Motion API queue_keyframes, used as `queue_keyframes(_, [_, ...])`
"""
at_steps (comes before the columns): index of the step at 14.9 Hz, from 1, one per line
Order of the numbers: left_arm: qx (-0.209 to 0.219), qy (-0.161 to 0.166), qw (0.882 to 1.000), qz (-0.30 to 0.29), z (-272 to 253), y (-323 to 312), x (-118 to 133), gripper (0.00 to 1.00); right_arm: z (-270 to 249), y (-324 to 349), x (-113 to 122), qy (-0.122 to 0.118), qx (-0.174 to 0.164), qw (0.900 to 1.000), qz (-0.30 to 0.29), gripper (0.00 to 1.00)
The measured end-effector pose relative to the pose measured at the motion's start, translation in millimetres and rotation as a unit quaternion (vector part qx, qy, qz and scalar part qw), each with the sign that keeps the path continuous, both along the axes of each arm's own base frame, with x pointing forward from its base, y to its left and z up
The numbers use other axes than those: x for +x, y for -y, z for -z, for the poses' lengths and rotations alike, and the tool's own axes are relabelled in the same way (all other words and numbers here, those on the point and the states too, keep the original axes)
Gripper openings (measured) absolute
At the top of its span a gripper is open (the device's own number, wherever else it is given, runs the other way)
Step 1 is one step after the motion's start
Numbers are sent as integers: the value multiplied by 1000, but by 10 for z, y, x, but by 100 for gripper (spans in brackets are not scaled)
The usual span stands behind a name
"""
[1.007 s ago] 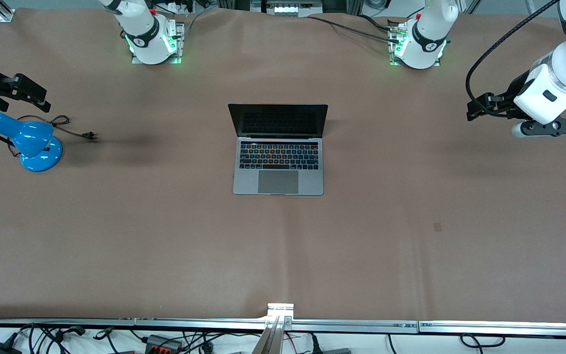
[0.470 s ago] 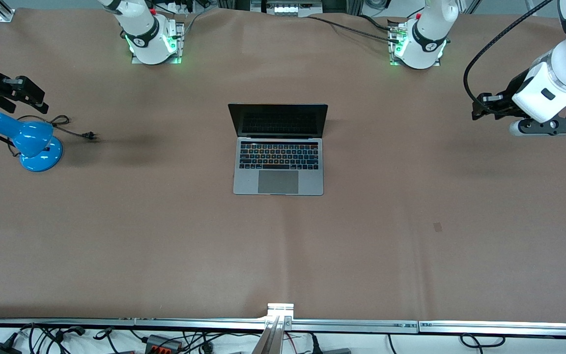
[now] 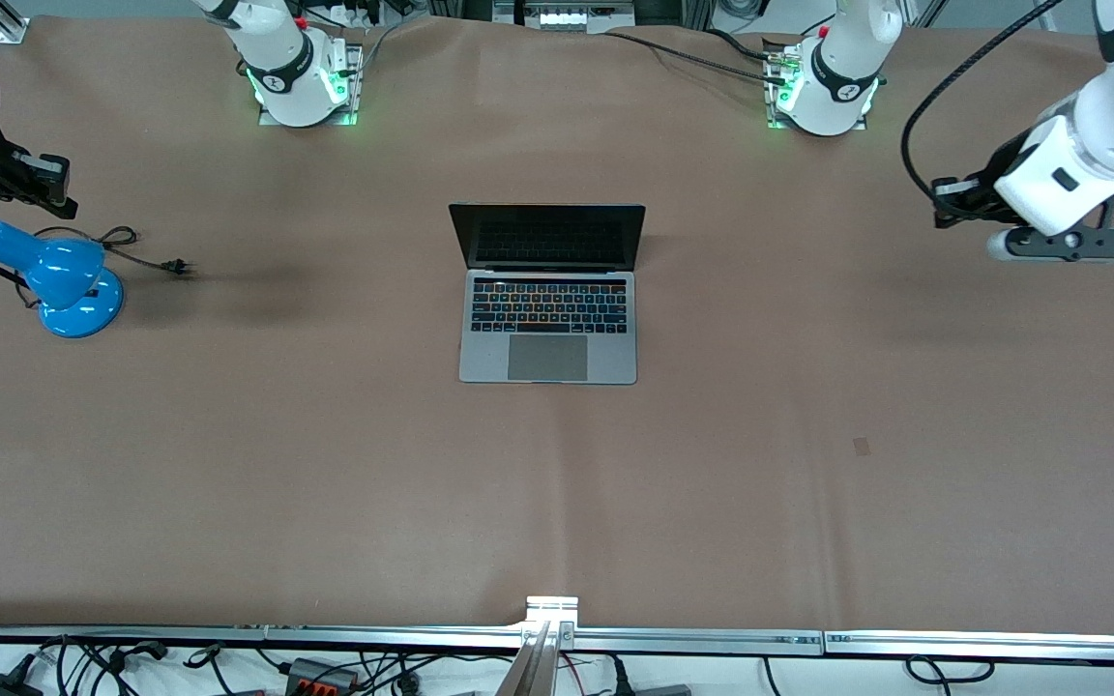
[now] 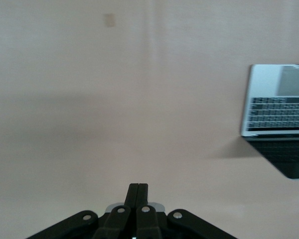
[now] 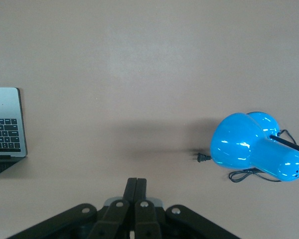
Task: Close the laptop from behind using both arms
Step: 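Move both grippers over the laptop screen's back edge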
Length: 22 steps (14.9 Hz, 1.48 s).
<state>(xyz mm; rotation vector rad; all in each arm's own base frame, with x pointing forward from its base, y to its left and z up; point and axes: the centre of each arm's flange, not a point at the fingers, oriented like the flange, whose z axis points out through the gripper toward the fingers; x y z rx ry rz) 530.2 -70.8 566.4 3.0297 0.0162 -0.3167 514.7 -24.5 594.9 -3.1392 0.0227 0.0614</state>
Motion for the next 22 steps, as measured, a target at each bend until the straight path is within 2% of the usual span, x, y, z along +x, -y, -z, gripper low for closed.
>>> queue_keyframes(3, [-38, -15, 999, 4, 187, 226, 84, 1, 103, -64, 29, -12, 1, 1000, -6, 1])
queue_keyframes(7, [-61, -42, 997, 18, 477, 731, 123, 1, 522, -673, 93, -68, 3, 996, -50, 1])
queue_keyframes(9, [-54, -55, 997, 20, 606, 1075, 81, 1, 772, -1014, 111, -101, 27, 993, -64, 1])
queue_keyframes(11, [-42, -65, 997, 17, 713, 1473, -10, 1, 975, -1300, 94, -133, 68, 986, -69, 1])
queue_keyframes(15, [-16, -83, 996, 16, 996, 2247, -368, 1, 1209, -1928, -99, -179, 121, 974, -68, 1])
queue_keyframes(19, [-13, -69, 997, 22, 1495, 2820, -1104, 1, 1529, -2908, -498, -221, 101, 963, -116, 1])
queue_keyframes(20, [-10, -62, 998, 21, 1602, 2916, -1274, 1, 1606, -3167, -598, -220, 91, 964, -120, 1])
queue_keyframes(22, [-9, -52, 998, 19, 1786, 3049, -1451, 1, 1714, -3587, -800, -217, 74, 966, -119, 1])
